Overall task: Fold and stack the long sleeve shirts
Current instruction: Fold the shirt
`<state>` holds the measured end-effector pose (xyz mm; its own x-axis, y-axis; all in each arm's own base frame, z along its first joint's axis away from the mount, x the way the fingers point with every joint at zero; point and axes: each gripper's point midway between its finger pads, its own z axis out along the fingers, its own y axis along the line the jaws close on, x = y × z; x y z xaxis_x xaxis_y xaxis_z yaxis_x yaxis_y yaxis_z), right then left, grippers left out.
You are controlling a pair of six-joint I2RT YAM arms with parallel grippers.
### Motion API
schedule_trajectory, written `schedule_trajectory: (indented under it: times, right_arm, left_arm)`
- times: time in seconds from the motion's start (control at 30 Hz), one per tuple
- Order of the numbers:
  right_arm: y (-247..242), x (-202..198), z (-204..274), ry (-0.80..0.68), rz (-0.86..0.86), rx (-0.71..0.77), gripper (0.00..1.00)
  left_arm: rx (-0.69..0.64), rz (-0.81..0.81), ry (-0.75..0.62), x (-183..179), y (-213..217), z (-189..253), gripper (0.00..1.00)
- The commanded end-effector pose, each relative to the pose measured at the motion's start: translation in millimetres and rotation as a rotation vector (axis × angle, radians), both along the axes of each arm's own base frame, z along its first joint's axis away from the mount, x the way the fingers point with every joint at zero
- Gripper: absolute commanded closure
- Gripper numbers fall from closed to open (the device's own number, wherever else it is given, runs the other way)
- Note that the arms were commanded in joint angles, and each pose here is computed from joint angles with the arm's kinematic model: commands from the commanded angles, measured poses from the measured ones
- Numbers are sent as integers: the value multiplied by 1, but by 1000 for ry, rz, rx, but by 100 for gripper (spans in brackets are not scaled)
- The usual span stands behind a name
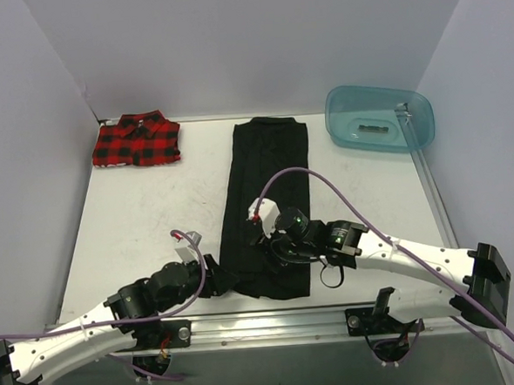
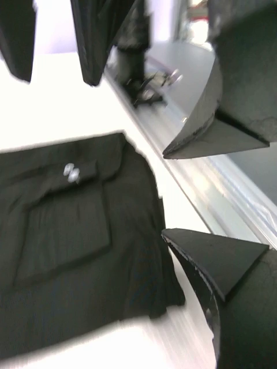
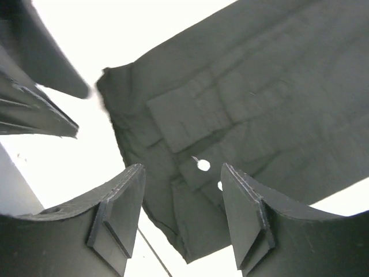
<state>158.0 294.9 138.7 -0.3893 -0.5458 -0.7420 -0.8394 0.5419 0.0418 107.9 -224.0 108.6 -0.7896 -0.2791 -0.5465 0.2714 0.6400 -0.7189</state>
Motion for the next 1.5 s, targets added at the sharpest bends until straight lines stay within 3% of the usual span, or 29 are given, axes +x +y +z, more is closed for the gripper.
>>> schedule_trajectory:
  times: [0.0, 0.1, 0.17, 0.23, 0.37, 0.63, 0.93, 1.23, 1.47]
  right_arm:
    - [-29, 16, -18, 25, -186, -54, 46]
    - [-41, 27, -33, 74, -283, -70, 48]
    - [-44, 28, -41, 95, -305, -82, 49]
    - [-41, 27, -45, 123, -303, -76, 49]
    - [-18, 23, -42, 177, -247, -43, 52]
    - [54, 37, -34, 235, -194, 39, 58]
    - [116, 45, -66, 334, -130, 26, 60]
    - [117, 47, -126, 415, -162, -86, 62]
    - [108, 58, -146, 442, -223, -128, 63]
  left_arm:
    - [82, 159, 16, 19, 22, 5, 41]
    - [155, 255, 41, 36, 32, 3, 49]
    - [213, 294, 43, 51, 40, 0, 49]
    - [243, 234, 14, 59, 37, -1, 47]
    - [273, 192, 101, 80, 45, -14, 43]
    - [200, 60, 229, 57, 26, -36, 54]
    - [199, 48, 306, 37, 32, -60, 56]
    - [231, 12, 373, 26, 32, -73, 57]
    - [244, -50, 451, 4, 29, -78, 76]
